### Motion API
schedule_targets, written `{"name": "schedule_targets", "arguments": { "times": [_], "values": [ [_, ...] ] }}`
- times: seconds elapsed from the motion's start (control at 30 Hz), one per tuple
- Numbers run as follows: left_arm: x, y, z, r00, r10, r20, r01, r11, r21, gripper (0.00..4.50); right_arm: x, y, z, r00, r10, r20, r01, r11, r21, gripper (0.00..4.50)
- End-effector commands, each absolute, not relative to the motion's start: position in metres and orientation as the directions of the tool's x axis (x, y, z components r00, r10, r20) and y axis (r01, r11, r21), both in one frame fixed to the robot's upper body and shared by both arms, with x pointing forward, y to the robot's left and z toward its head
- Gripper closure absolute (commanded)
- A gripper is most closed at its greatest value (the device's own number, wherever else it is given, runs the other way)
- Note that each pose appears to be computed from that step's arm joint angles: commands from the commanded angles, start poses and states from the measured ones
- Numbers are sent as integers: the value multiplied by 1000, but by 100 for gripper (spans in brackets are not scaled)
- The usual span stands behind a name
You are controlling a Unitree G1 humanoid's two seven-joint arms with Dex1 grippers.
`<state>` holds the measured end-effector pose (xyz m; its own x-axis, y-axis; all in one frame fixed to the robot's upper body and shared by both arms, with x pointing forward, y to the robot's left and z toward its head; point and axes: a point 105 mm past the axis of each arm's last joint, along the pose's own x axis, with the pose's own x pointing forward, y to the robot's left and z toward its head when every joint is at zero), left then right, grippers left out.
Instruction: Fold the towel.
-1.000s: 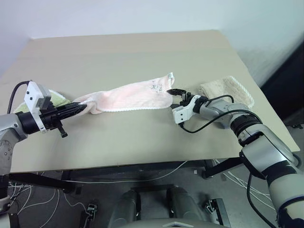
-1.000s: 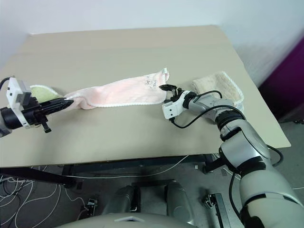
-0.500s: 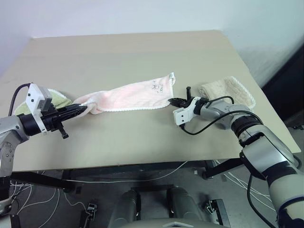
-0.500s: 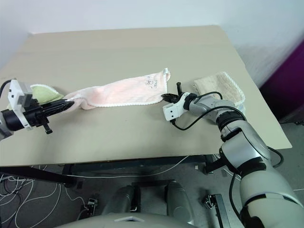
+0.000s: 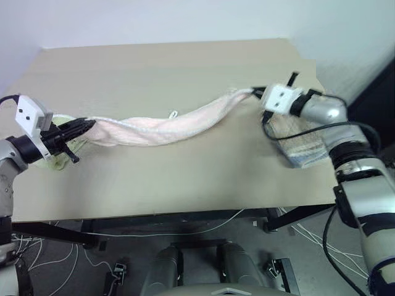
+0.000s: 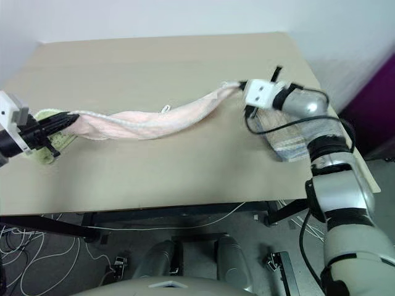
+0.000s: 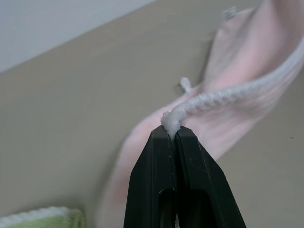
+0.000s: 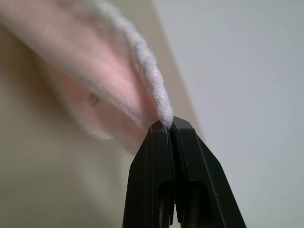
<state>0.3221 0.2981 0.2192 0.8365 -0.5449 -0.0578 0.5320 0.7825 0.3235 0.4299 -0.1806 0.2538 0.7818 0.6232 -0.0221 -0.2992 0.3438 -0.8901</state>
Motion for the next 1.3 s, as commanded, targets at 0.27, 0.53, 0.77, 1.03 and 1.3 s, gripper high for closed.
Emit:
{"name": "schedule_targets", "arguments": {
  "times": [0.27,0.53,0.77,1.03,1.3],
  "values": [
    [370,292,268,840,-538,72,445,758,477,450,431,-188,322,801,595,71,-207,386,-899,448],
    [386,302,306,859,-485,165,334,774,537,450,427,-200,353,813,563,152,-121,418,-900,448],
    [350,318,300,814,-572,97,439,716,543,450,395,-211,342,725,684,78,-282,398,-873,448],
    [307,311,262,746,-662,-68,626,664,408,450,346,-208,281,606,783,-141,-583,316,-748,448],
    [262,298,234,664,-715,-217,746,618,246,450,291,-211,241,457,823,-337,-820,243,-519,448]
  ]
}}
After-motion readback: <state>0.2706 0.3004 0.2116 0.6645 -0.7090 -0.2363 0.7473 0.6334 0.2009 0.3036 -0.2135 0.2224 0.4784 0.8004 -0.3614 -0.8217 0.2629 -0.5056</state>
